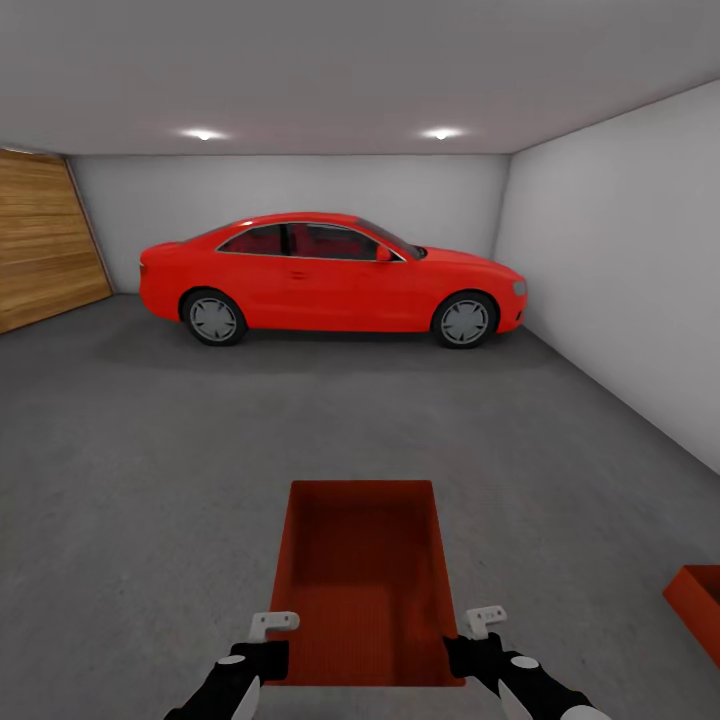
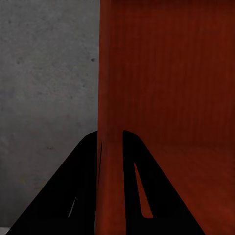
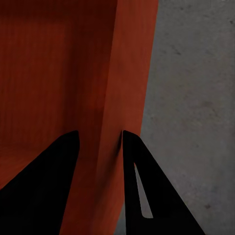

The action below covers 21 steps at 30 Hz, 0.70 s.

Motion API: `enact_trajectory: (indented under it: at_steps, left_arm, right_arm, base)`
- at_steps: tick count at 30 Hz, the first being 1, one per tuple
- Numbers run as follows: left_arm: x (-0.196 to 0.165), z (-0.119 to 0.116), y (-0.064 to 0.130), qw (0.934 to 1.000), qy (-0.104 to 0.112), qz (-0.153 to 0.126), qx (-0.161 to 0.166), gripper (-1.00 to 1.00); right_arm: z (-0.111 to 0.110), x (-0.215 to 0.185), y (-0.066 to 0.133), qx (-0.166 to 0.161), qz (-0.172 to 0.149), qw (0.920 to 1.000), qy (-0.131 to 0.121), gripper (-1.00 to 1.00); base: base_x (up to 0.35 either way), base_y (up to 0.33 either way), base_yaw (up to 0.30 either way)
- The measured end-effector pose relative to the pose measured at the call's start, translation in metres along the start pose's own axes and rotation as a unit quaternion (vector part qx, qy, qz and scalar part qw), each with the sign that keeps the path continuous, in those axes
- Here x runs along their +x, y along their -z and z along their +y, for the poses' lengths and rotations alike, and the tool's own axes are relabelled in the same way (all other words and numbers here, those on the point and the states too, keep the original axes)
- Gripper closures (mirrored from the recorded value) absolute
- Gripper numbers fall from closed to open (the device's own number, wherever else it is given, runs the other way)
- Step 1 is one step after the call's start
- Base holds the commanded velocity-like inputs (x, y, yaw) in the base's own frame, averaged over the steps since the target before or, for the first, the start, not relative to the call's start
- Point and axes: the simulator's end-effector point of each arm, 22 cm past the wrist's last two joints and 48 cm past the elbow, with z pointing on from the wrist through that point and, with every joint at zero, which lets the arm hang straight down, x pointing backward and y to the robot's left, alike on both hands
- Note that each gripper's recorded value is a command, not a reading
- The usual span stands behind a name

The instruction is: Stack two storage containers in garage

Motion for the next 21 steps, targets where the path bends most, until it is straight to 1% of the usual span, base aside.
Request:
enact_trajectory:
  at_steps: [3, 6, 21]
  left_arm:
    - [0.0001, 0.0, 0.0, 1.0, 0.0, 0.0, 0.0, 1.0]
    - [0.0, -0.0002, 0.0003, 1.0, 0.0, 0.0, 0.0, 1.0]
    - [0.0001, -0.0001, 0.0005, 1.0, 0.0, 0.0, 0.0, 1.0]
  right_arm:
    - [0.0, 0.0, 0.0, 0.0, 0.0, 1.0, 0.0, 1.0]
    - [-0.0001, 0.0, 0.0004, 0.0, 0.0, 1.0, 0.0, 1.0]
    - [0.0001, 0.0, 0.0005, 0.0, 0.0, 1.0, 0.0, 1.0]
  base:
    - [0.007, 0.0, 0.0]
    - [0.2, 0.0, 0.0]
    - [0.32, 0.0, 0.0]
